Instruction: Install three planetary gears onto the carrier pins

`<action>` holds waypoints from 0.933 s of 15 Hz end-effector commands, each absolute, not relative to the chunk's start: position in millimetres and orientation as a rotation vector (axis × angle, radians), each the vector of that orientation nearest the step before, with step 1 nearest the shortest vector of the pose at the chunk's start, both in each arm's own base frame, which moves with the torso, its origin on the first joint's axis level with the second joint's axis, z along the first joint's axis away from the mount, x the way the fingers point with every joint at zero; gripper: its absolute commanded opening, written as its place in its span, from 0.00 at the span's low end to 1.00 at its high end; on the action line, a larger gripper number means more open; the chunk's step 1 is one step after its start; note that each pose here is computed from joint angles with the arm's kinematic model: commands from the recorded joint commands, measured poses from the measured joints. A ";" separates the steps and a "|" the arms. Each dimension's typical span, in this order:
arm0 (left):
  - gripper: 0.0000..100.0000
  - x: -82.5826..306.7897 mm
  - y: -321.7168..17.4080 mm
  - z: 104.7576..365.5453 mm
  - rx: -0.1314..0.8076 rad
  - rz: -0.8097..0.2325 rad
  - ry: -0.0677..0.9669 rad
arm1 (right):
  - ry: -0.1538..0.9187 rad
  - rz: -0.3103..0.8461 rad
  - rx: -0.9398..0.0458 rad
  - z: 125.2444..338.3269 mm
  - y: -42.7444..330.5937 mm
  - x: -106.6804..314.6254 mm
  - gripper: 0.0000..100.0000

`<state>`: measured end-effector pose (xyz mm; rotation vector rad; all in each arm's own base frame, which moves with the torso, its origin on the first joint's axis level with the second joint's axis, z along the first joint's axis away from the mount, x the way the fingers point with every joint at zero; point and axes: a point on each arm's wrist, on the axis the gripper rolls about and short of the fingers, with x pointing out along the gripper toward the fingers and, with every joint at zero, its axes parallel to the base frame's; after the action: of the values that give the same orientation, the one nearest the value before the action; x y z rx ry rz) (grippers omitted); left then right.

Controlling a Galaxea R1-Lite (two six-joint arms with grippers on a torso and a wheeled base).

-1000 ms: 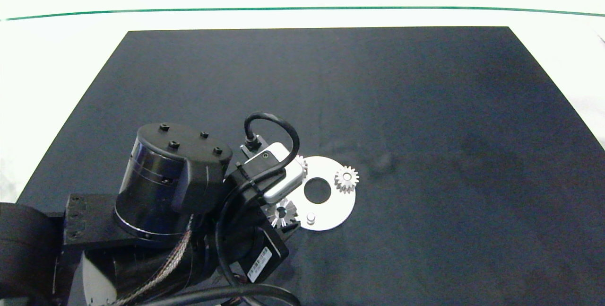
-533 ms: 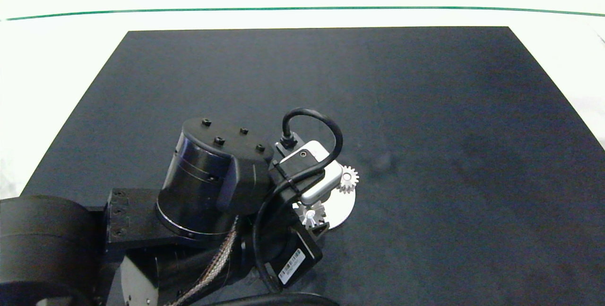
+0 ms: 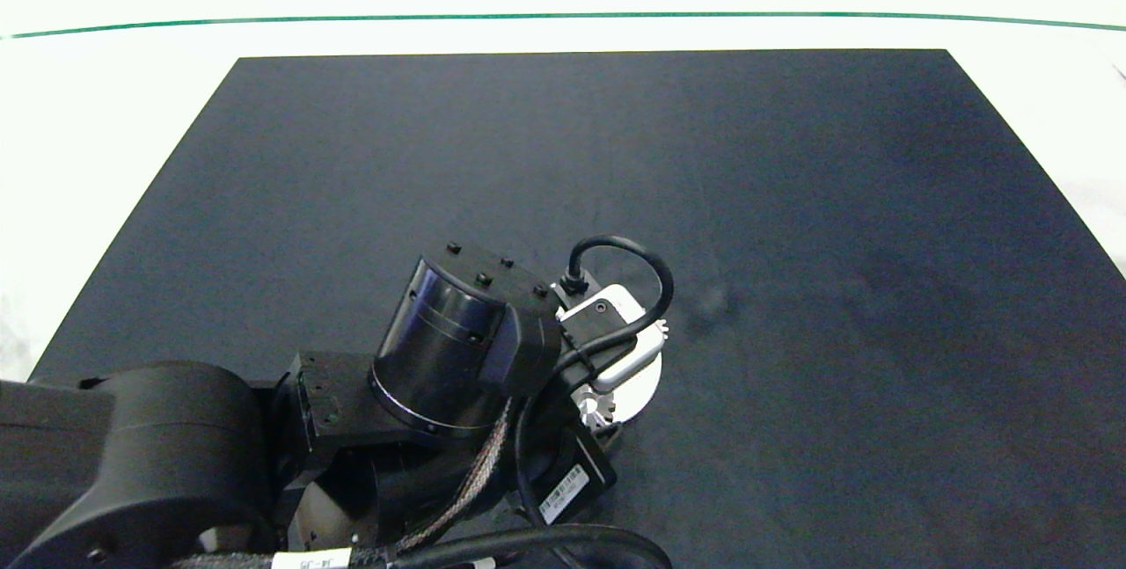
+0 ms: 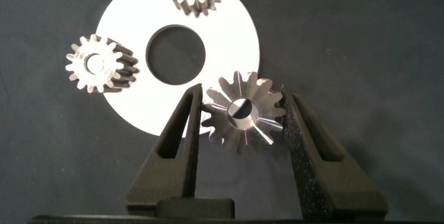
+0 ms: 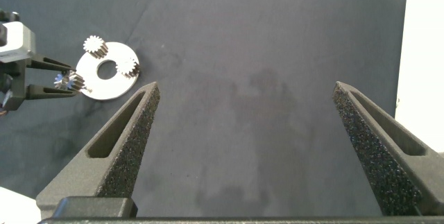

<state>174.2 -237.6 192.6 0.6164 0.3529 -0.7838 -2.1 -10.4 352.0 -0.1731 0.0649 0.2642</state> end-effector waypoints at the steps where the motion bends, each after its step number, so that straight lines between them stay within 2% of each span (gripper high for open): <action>1: 0.25 183.0 -238.0 184.5 0.649 -0.767 0.372 | 0.065 0.263 -0.174 351.6 -11.1 -3.0 1.00; 14: 0.25 191.1 -238.0 179.1 0.676 -0.754 0.381 | 0.065 0.265 -0.183 351.0 -11.1 -3.1 1.00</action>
<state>190.5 -237.3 180.2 0.6717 0.3794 -0.7544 -3.2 -11.1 351.3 -0.1789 0.0620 0.2658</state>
